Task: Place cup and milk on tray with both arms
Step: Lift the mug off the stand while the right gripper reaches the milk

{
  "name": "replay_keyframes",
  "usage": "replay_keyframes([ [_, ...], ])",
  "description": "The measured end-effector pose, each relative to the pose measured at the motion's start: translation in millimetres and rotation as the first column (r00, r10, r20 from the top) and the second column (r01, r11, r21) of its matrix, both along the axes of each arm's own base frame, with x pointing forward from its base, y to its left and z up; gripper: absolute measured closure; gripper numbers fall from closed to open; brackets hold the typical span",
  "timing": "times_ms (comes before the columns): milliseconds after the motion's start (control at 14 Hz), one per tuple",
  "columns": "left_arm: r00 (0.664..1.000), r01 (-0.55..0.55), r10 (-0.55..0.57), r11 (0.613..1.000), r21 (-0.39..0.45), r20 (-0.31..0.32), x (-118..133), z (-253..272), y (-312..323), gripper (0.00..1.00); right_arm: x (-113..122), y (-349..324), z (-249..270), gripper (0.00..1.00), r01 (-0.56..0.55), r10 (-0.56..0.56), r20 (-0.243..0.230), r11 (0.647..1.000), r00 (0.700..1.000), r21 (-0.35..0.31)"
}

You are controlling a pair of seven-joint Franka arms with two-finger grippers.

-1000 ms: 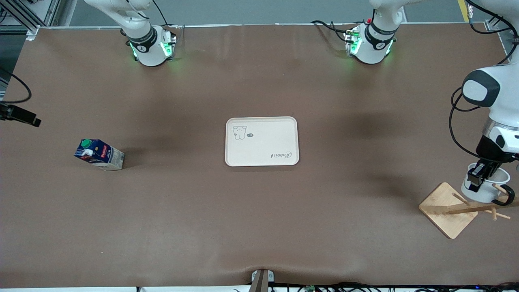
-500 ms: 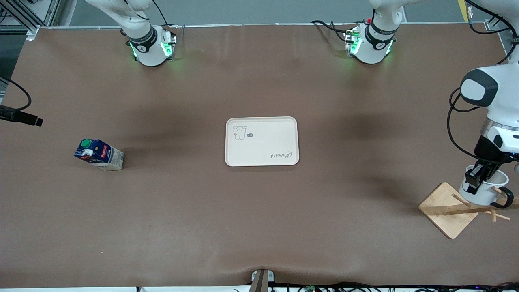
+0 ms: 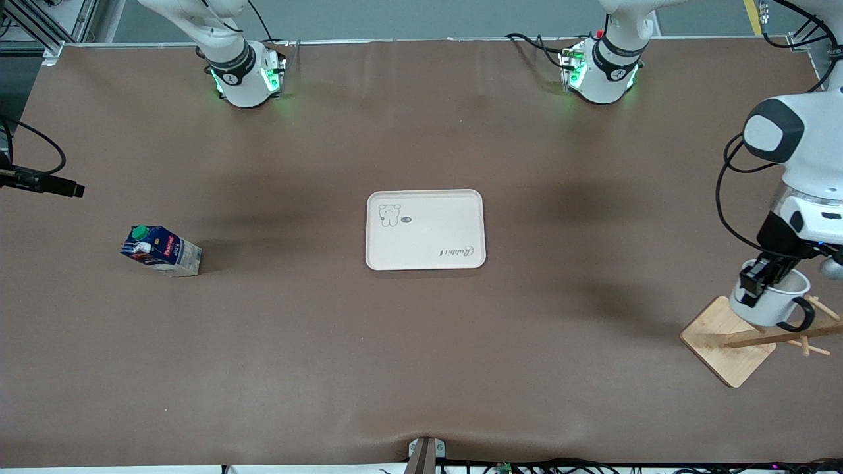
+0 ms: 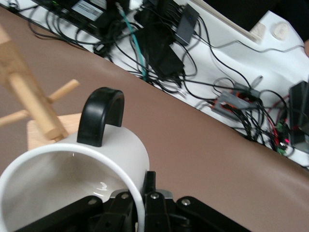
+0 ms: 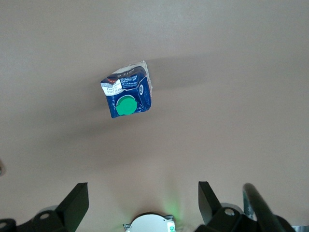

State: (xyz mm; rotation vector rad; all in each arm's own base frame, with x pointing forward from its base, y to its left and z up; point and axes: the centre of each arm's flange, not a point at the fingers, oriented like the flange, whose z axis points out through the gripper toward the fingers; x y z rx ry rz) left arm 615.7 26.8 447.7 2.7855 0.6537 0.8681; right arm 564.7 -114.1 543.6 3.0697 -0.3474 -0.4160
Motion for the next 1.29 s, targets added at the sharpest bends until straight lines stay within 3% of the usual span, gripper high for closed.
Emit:
replay_keyframes([
  [214, 0.998, 0.034, -0.035, 0.999, -0.019, -0.051, -1, -1, -30, 0.95, 10, 4, -31, 0.0, -0.008, 0.009, -0.061, 1.0, 0.998, 0.011],
  [357, 0.994, 0.052, -0.055, 0.998, -0.032, -0.094, -3, 3, -49, 0.95, 16, 16, -59, 0.0, -0.027, 0.03, -0.131, 0.999, 0.991, 0.022],
  [571, 0.978, 0.099, -0.106, 0.994, -0.051, -0.182, -7, 8, -88, 0.95, 16, 16, -92, 0.0, -0.023, 0.03, -0.201, 0.999, 0.979, 0.033],
  [786, 0.956, 0.09, -0.113, 0.991, -0.099, -0.269, -18, 5, -142, 0.95, 24, 11, -109, 0.0, -0.025, 0.028, -0.151, 0.999, 0.988, 0.024],
  [1143, 0.923, 0.072, -0.133, 0.982, -0.177, -0.361, -42, -28, -250, 0.95, 34, 12, -129, 0.0, -0.039, 0.039, -0.047, 0.999, 0.998, 0.006],
  [1286, 0.906, 0.052, -0.132, 0.978, -0.203, -0.402, -51, -43, -290, 0.95, 30, 13, -150, 0.0, -0.041, 0.041, -0.034, 0.999, 0.999, 0.004],
])
